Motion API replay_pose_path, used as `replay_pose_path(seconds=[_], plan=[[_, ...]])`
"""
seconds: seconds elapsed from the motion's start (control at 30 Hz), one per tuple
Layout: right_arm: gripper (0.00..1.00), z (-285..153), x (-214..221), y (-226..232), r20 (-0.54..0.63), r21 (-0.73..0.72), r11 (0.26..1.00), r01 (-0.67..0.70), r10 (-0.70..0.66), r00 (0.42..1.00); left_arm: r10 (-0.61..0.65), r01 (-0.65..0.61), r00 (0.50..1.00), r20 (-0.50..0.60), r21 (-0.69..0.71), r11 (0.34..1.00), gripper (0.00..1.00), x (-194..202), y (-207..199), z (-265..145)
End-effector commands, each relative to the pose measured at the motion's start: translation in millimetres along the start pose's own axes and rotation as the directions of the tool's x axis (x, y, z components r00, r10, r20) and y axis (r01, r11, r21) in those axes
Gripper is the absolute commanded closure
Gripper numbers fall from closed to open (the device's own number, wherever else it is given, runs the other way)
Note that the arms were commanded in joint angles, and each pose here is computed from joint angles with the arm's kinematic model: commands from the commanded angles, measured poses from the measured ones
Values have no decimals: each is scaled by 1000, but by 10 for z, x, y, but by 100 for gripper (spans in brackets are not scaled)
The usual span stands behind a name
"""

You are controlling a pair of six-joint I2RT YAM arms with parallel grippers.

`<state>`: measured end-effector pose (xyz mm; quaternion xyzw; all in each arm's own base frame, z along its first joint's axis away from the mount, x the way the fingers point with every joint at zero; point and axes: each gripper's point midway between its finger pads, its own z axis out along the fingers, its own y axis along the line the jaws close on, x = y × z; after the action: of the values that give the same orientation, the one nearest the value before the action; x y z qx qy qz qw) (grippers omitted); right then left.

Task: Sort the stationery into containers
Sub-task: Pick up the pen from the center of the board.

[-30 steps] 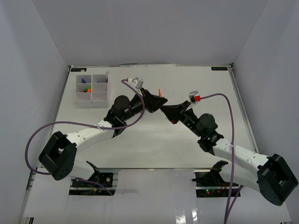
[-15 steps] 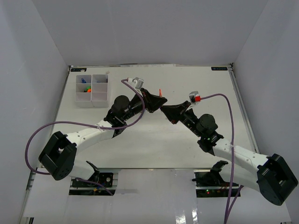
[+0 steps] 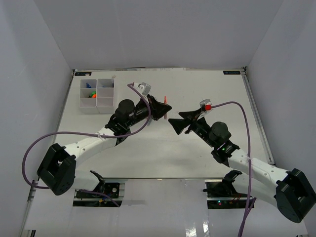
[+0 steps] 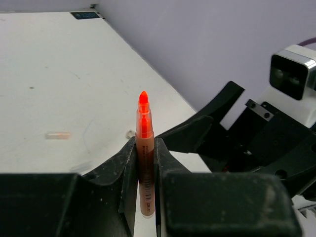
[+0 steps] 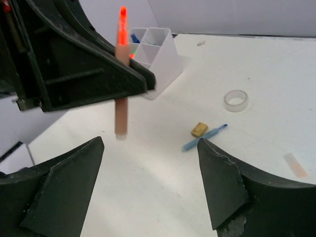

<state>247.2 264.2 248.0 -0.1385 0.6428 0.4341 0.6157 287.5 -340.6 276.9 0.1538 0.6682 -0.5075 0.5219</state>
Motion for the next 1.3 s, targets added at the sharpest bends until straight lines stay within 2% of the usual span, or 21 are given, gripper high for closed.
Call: replay_pose_path(seconds=[0.0,0.03,0.1,0.2,0.23,0.33,0.4,0.47,0.53,0.57,0.6,0.67,0.77,0.8,0.93,1.27], plan=[[15,-110,156,-250,-78,95,993,75,-68,995,93,-93,996,2,-98,991,99,-254,223,-191],[11,-134,137,-351,-79,135,987,85,-75,994,94,-97,995,-32,-120,988,100,-247,285,-268],[2,-172,182,-467,-110,169,981,99,-81,991,108,-112,994,-33,-182,977,100,-453,527,-403],[6,-205,253,-745,-178,237,962,136,-95,980,147,-163,986,-80,-259,952,100,-652,763,-634],[5,-190,292,-844,-221,247,958,145,-90,971,161,-192,979,-127,-286,939,100,-616,844,-711],[0,-104,358,-1111,-312,294,941,170,-74,947,191,-241,966,-176,-331,912,100,-677,970,-900],[8,-38,491,-1270,-382,302,935,188,-62,922,196,-252,962,-191,-337,907,100,-625,1000,-993],[11,77,461,-1365,-422,302,925,232,-88,902,203,-264,957,-206,-334,905,100,-556,1029,-1057],[14,114,666,-1541,-509,306,913,269,-81,857,200,-265,955,-221,-322,909,100,-436,1045,-1122],[15,244,570,-1552,-506,292,913,285,-105,856,199,-266,953,-227,-317,910,100,-392,1050,-1136],[16,275,731,-1627,-554,279,914,295,-97,827,204,-270,952,-230,-305,914,100,-363,1028,-1146],[19,406,699,-1691,-593,248,909,335,-131,794,203,-274,948,-247,-304,912,100,-292,1056,-1169],[23,430,916,-1877,-695,211,895,392,-145,704,200,-282,943,-265,-322,904,100,-255,1114,-1195],[25,548,915,-1937,-702,203,891,406,-156,695,198,-282,943,-268,-327,902,100,-252,1121,-1202],[33,570,1047,-2102,-780,176,877,447,-152,607,218,-301,941,-259,-343,890,100,-303,1126,-1231],[43,620,1226,-2295,-888,104,834,542,-168,429,230,-311,939,-257,-342,887,100,-325,1105,-1246]])
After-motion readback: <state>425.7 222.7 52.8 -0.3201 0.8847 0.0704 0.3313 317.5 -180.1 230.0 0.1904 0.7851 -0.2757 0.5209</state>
